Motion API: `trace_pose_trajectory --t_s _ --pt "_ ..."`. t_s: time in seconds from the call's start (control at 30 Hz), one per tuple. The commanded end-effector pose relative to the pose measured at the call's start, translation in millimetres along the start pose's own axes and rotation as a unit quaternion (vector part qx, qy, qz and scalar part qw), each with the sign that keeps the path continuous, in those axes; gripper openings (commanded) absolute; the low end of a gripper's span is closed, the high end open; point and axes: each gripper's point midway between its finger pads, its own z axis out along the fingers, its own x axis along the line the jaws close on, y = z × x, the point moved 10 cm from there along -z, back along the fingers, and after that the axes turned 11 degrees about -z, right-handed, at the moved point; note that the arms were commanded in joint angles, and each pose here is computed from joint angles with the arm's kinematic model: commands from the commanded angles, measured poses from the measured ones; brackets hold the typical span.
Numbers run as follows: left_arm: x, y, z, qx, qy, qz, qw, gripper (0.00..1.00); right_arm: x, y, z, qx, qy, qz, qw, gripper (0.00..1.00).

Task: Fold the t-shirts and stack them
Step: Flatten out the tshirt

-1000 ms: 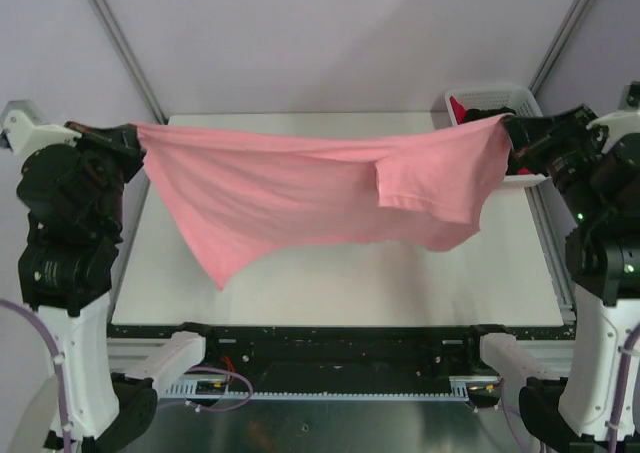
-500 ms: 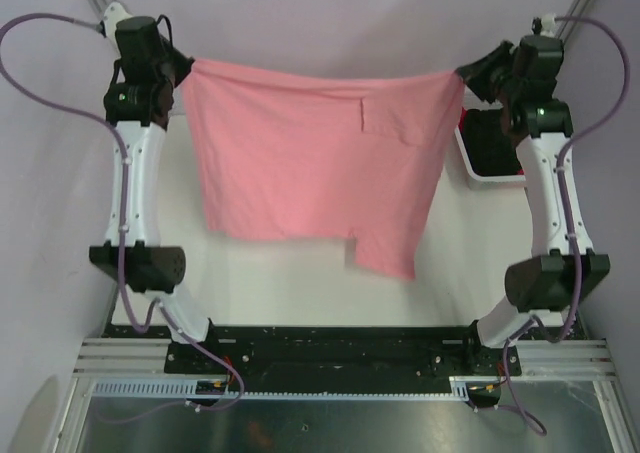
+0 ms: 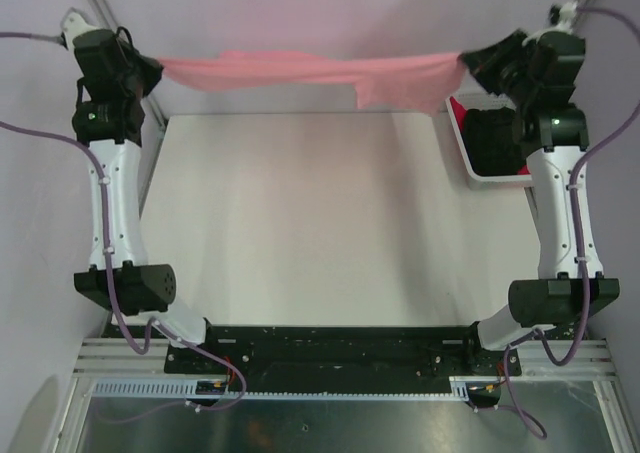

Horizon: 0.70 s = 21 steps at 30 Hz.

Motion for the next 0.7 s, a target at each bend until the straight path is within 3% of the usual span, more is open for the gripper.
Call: trace_pose_trajectory --t_s 0.0,0.13,0.37,0.5,0.67 --pt "53.7 -37.3 12.0 0.053 0.080 0.028 0.995 0.00 -44.6 -71.5 13.9 0.107 -0.036 0.039 0.993 0.00" --pt "123.7 -91.1 14.1 0.114 0.188 0.040 0.975 0.00 -90.1 -142.0 14.3 0.206 -0.096 0.052 0.972 0.00" --pt "239.3 -175.2 13.0 0.210 0.341 0.031 0.916 0.00 -154.5 -265.1 28.6 0.391 -0.207 0.025 0.897 0.00" --pt "267.3 -197.5 12.5 0.240 0.375 0.037 0.894 0.00 -180.3 -306.7 35.0 0.437 -0.247 0.010 0.865 0.00" --pt "282.1 -209.9 7.9 0.261 0.389 0.041 0.883 0.00 -197.1 -323.8 34.2 0.456 -0.278 -0.011 0.845 0.00"
